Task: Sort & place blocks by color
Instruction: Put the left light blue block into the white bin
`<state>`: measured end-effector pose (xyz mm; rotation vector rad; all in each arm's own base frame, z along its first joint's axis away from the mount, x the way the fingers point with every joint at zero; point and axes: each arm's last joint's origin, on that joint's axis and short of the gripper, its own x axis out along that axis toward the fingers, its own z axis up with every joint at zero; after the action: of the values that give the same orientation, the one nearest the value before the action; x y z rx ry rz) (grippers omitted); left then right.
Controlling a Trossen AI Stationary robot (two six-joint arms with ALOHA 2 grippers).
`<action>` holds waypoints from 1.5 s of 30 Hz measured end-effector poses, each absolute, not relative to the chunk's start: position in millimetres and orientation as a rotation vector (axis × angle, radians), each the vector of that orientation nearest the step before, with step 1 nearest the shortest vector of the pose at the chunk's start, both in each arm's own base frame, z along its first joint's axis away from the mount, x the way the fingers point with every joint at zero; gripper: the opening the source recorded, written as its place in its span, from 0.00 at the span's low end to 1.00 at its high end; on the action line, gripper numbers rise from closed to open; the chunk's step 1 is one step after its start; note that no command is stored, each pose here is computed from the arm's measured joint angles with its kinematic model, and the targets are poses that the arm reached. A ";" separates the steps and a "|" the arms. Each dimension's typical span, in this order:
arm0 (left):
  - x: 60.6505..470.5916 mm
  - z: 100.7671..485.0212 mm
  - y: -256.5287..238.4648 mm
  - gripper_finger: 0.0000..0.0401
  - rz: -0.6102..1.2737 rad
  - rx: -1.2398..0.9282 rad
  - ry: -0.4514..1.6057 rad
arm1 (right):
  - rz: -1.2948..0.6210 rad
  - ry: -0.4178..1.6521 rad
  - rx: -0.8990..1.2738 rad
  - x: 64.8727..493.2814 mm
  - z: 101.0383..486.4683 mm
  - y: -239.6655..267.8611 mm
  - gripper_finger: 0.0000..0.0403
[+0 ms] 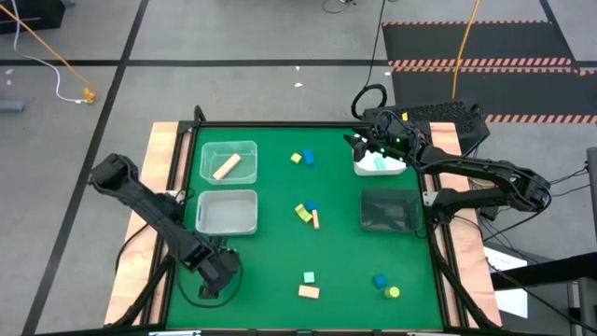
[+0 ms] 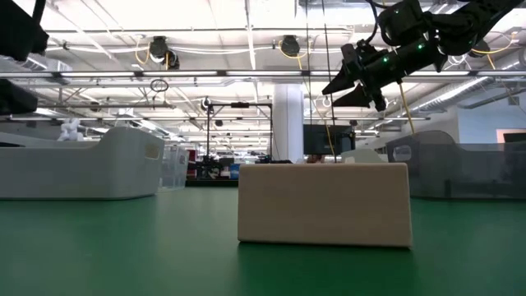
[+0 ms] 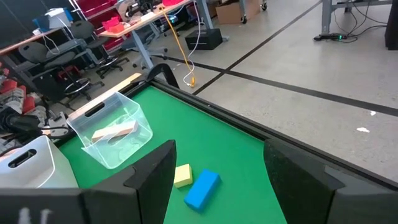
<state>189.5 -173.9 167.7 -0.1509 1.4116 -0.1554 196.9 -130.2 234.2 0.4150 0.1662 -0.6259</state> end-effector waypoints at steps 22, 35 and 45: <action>206.4 171.2 -178.0 0.34 -0.180 -0.368 1.337 | -0.627 0.155 0.431 197.0 234.7 -130.3 0.58; 225.2 231.9 -133.3 0.34 -0.031 -0.411 0.846 | -0.554 0.096 0.609 198.8 237.0 -128.4 0.58; 248.2 264.7 -53.6 0.35 0.322 -0.117 0.516 | -0.123 0.008 0.801 204.9 255.0 -118.6 0.58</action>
<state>248.2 -53.6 264.7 -0.1168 0.5156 0.3218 204.9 -118.6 255.0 0.8014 0.0081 -0.1233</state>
